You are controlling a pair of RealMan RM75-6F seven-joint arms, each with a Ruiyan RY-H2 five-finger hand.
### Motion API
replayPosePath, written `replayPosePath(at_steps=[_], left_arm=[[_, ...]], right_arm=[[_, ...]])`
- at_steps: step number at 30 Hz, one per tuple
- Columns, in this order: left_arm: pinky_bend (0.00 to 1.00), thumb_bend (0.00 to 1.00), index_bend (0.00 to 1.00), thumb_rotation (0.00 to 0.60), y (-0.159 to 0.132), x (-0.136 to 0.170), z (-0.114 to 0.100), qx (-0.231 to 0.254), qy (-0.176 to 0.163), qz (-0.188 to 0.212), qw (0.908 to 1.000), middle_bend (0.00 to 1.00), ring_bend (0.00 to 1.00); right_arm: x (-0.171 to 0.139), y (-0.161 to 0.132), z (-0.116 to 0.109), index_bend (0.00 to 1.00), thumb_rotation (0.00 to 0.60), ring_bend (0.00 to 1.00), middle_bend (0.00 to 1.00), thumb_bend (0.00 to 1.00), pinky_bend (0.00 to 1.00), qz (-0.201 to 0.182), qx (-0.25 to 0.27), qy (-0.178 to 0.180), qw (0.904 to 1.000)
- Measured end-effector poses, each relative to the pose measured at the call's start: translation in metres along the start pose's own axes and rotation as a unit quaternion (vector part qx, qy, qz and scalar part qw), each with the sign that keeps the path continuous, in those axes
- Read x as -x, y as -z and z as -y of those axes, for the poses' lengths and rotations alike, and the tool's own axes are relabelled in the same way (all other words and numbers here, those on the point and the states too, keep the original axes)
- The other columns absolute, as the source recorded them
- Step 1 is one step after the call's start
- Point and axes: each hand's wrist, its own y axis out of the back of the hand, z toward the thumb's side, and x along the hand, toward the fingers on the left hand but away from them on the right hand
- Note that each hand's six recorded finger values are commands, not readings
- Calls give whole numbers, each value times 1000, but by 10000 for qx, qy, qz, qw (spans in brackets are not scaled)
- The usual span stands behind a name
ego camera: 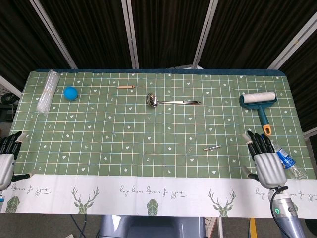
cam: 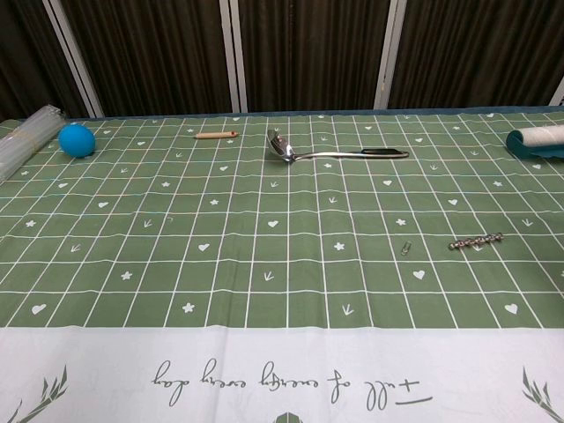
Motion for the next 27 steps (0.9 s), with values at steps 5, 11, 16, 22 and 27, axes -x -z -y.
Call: replayPosePath(at_steps=[5, 11, 16, 22, 27], left_arm=[[0, 37, 0, 600, 0, 0, -1, -16, -30, -4, 10000, 0, 0], [0, 37, 0, 600, 0, -1, 0, 3, -36, 8, 10000, 0, 0], [0, 39, 0, 600, -1, -1, 1, 23, -12, 29, 10000, 0, 0], [0, 37, 0, 600, -2, -2, 1, 59, 19, 67, 10000, 0, 0], [0, 37, 0, 600, -2, -1, 2, 84, 58, 76, 9999, 0, 0]], right_arm=[[2, 1, 1, 0, 600, 0, 0, 143, 13, 33, 27, -42, 10000], [8, -4, 1, 45, 600, 0, 0, 146, 11, 30, 99, -28, 9999], [22, -13, 9, 190, 600, 0, 8, 157, 11, -35, 67, -69, 9999], [44, -28, 25, 361, 600, 0, 96, 165, 11, -100, -12, -227, 9997], [63, -46, 46, 421, 600, 0, 123, 168, 11, -184, -132, -403, 9989]])
